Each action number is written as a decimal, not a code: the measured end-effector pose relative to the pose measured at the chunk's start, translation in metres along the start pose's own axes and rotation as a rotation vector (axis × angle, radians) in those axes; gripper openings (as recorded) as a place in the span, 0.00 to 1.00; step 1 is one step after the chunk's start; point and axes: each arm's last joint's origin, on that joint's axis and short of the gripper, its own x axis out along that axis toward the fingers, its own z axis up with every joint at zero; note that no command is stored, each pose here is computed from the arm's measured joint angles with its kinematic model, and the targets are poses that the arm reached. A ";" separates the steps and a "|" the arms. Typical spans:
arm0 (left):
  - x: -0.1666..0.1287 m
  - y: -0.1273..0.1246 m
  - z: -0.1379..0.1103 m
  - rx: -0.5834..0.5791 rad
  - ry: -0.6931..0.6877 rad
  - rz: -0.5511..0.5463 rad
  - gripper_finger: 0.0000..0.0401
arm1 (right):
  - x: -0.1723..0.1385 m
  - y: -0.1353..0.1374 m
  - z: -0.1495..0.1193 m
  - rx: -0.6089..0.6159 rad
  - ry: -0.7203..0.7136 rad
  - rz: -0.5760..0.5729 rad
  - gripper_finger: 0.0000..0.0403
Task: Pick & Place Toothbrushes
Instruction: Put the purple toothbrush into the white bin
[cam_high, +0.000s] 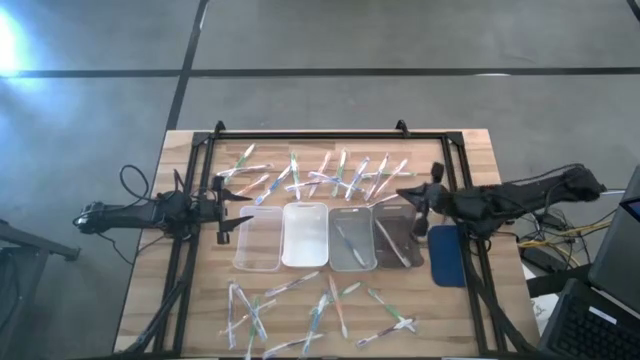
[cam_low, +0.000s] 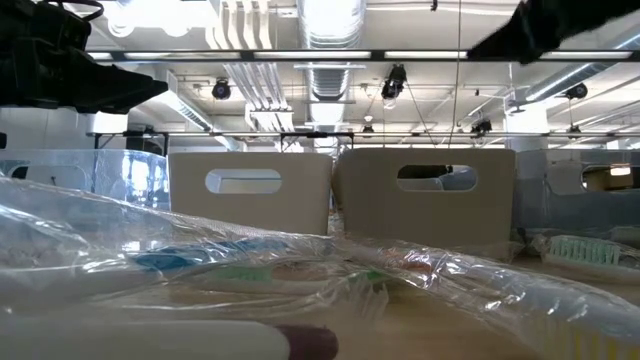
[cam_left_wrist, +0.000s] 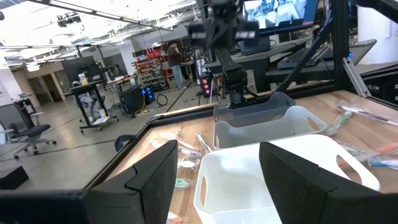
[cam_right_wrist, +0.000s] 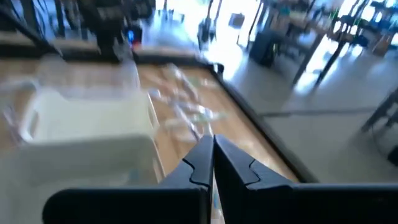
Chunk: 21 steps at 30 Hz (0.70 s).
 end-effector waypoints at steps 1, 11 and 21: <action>0.000 0.000 0.000 0.000 0.000 0.000 0.58 | 0.004 -0.004 -0.005 0.011 0.012 0.015 0.02; 0.000 0.000 0.000 0.000 0.000 0.000 0.58 | 0.016 -0.028 -0.032 0.065 -0.022 0.223 0.02; 0.000 0.000 0.000 0.000 0.000 0.000 0.58 | -0.005 -0.032 -0.058 0.071 -0.105 0.215 0.02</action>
